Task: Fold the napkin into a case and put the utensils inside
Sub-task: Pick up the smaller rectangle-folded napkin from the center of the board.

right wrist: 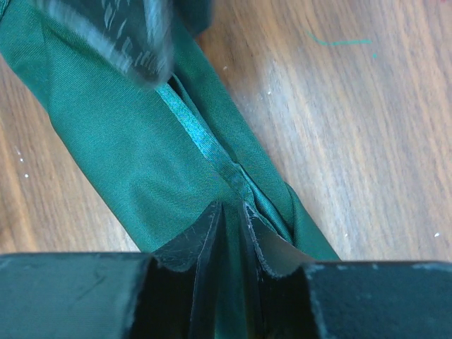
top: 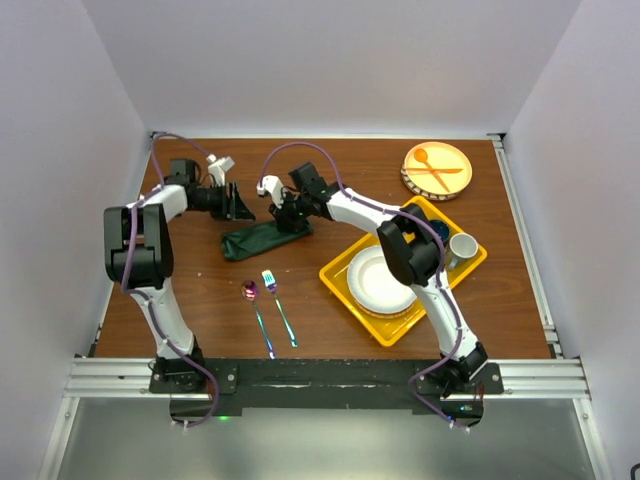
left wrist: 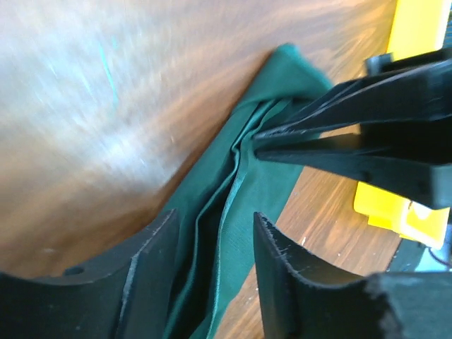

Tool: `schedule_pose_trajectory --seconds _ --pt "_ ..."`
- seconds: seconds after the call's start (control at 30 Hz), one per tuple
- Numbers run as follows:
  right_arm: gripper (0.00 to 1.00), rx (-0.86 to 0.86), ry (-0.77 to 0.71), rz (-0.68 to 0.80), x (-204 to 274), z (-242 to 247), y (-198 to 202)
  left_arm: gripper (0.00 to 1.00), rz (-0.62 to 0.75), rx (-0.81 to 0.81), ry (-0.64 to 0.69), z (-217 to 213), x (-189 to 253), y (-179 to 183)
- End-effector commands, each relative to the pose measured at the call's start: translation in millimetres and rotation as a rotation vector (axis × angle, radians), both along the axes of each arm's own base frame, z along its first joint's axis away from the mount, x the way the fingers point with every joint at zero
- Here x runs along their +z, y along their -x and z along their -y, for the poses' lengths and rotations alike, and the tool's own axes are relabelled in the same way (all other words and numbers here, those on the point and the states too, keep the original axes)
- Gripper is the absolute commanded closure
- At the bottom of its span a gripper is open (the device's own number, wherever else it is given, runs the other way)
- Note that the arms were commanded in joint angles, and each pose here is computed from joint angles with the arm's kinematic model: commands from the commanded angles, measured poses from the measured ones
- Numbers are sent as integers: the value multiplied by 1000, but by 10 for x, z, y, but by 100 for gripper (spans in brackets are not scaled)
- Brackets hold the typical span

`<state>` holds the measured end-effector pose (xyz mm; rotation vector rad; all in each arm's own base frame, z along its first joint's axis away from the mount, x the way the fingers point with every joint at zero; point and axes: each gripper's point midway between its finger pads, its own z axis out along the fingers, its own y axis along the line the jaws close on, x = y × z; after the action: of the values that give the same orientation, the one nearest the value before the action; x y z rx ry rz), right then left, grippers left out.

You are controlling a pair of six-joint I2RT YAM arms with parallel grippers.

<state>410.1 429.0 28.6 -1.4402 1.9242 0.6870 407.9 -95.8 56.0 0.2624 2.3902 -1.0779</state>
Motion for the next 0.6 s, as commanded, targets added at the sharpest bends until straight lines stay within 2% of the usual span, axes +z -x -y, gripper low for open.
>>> schedule_pose_trajectory --seconds 0.0,0.2,0.57 --pt "80 10 52 13 -122 93 50 47 243 -105 -15 -46 404 -301" --pt "81 6 47 14 -102 95 20 37 277 -253 -25 -32 197 -209" --pt "80 20 44 24 -114 98 6 37 165 -365 -3 53 -163 -64"
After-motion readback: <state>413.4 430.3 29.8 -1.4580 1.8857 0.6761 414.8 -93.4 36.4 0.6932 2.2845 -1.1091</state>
